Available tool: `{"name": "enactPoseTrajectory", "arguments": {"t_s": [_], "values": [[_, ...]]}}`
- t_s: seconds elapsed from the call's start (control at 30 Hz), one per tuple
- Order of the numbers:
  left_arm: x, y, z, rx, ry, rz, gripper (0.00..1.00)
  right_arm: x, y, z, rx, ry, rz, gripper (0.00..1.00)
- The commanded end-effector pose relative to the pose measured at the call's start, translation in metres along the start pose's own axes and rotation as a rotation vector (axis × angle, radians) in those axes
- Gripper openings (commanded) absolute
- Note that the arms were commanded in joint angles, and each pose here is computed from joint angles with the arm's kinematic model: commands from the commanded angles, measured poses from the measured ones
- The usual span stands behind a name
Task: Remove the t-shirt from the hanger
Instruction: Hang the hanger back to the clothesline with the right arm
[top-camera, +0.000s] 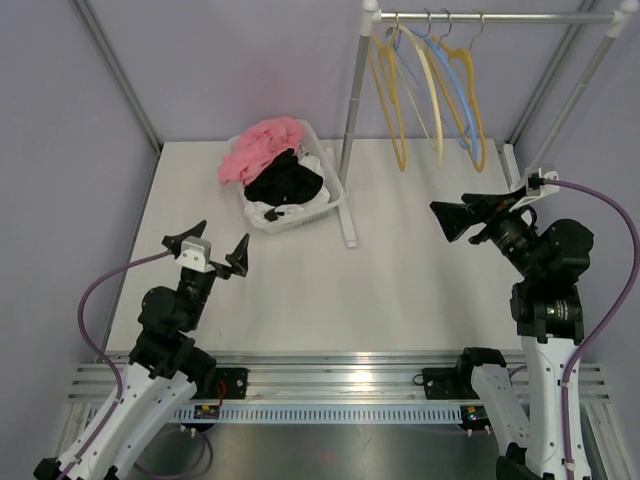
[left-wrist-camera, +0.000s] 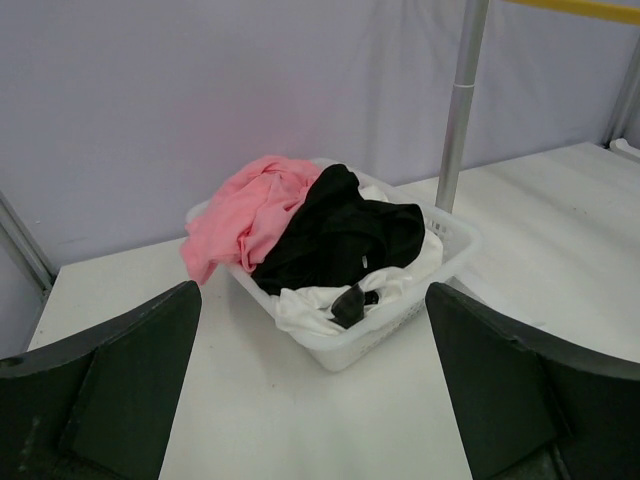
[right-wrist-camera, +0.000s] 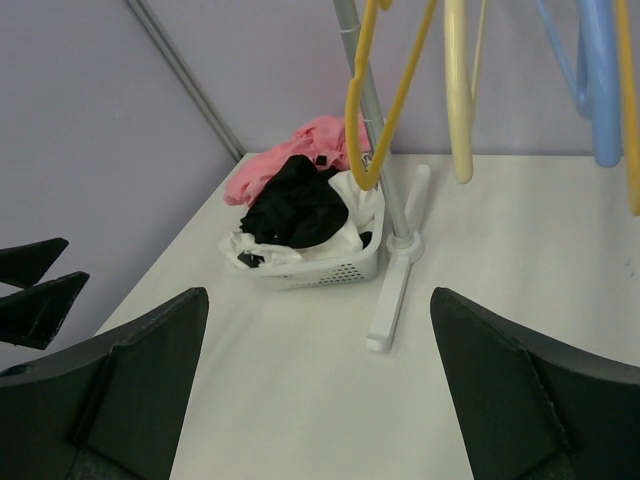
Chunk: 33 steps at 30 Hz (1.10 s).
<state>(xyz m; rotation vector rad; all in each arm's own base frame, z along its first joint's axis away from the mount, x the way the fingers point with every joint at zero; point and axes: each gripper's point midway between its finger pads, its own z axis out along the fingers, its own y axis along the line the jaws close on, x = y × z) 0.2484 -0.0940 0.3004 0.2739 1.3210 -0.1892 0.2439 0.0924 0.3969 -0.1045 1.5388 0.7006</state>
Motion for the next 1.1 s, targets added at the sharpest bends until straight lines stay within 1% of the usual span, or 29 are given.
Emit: {"name": "enactPoseTrajectory", "arguments": {"t_s": [0.0, 0.03, 0.1, 0.27, 0.3, 0.4, 0.67, 1.07], "values": [[0.013, 0.004, -0.017, -0.014, -0.018, 0.014, 0.99, 0.005, 0.018, -0.004, -0.108, -0.025, 0.003, 0.99], [0.013, 0.003, -0.02, -0.008, -0.025, 0.018, 0.99, 0.009, 0.019, -0.007, -0.116, -0.029, 0.001, 0.99], [0.02, 0.008, -0.019, -0.035, -0.002, 0.026, 0.99, 0.025, 0.012, -0.007, -0.107, -0.024, 0.012, 0.99], [0.027, 0.012, -0.021, -0.065, -0.015, 0.03, 0.99, 0.049, 0.0, -0.008, -0.09, 0.006, 0.028, 0.99], [0.036, 0.012, -0.021, -0.066, 0.0, 0.035, 0.99, 0.052, -0.002, -0.008, -0.085, 0.009, 0.026, 0.99], [0.043, 0.013, -0.02, -0.077, 0.009, 0.05, 0.99, 0.055, -0.001, -0.01, -0.089, 0.02, 0.007, 0.99], [0.041, 0.018, -0.022, -0.098, -0.008, 0.062, 0.99, 0.057, -0.005, -0.014, -0.063, 0.027, -0.025, 1.0], [0.044, 0.019, -0.021, -0.106, 0.004, 0.07, 0.99, 0.06, -0.012, -0.013, -0.027, 0.04, -0.024, 0.99]]}}
